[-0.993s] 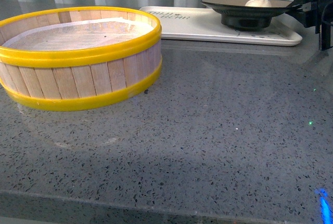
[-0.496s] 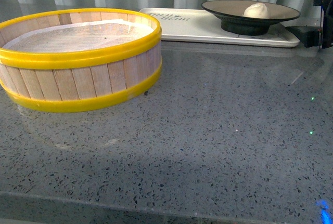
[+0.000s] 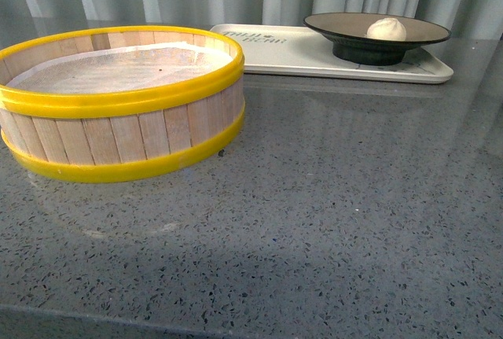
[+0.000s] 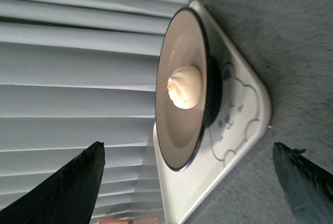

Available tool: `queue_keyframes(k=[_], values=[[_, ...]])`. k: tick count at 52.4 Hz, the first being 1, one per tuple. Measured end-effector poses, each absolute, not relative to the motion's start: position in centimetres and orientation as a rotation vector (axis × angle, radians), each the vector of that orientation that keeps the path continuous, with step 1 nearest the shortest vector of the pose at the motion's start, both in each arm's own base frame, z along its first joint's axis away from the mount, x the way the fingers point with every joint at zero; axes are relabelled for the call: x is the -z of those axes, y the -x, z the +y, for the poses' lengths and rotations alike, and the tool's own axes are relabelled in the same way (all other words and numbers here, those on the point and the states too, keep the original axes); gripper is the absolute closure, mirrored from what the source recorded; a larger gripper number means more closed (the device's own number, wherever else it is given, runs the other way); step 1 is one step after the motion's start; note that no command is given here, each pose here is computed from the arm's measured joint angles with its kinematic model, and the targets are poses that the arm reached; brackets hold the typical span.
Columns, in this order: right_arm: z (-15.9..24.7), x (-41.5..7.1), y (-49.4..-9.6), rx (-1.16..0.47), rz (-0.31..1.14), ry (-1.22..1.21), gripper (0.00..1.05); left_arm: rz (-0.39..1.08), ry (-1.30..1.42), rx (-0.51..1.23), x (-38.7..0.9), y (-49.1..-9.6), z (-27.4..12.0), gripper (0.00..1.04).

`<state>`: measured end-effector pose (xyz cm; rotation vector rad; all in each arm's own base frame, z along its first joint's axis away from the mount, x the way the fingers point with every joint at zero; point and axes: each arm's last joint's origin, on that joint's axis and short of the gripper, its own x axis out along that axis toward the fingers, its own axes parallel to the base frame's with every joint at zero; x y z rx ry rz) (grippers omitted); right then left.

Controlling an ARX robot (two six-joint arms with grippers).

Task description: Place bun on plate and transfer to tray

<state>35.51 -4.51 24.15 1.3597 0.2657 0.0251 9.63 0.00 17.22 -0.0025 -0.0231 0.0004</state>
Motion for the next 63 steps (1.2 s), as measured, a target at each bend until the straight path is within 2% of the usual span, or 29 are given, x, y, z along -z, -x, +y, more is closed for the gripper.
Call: queue_keyframes(k=[11,15,16,19,22,25,26,30,39,63], values=[[-6.2,-24.9,-27.9,0.141,0.179,-1.226,0.08,-0.023,0.002,0.0,-17.2,-9.6,0.0,0.07],[-6.3,-26.0,-24.0,0.292,0.096,-1.02,0.09,-0.023,0.002,0.0,-17.2,-9.6,0.0,0.07],[-6.2,-26.0,-23.2,0.271,0.084,-0.978,0.1,-0.023,0.002,0.0,-17.2,-9.6,0.0,0.07],[-4.8,-26.3,-20.0,0.068,0.038,-0.632,0.24,-0.023,0.002,0.0,-17.2,-9.6,0.0,0.07],[-3.6,-25.8,-17.6,0.017,0.018,-0.363,0.37,-0.023,0.002,0.001,-17.2,-9.6,0.0,0.07],[-2.9,-25.2,-16.5,0.006,0.016,-0.261,0.44,-0.023,0.002,0.0,-17.2,-9.6,0.0,0.07],[-2.5,-24.7,-15.9,0.007,0.012,-0.185,0.49,-0.023,0.002,-0.001,-17.2,-9.6,0.0,0.07],[-1.8,-23.2,-14.6,0.004,0.002,-0.073,0.67,-0.023,0.002,0.0,-17.2,-9.6,0.0,0.07],[-0.9,-20.8,-13.5,0.022,0.012,-0.017,1.04,-0.023,0.002,0.0,-17.2,-9.6,0.0,0.07],[0.0,-18.5,-12.0,0.003,0.003,-0.006,1.03,-0.023,0.002,0.0,-17.2,-9.6,0.0,0.07]])
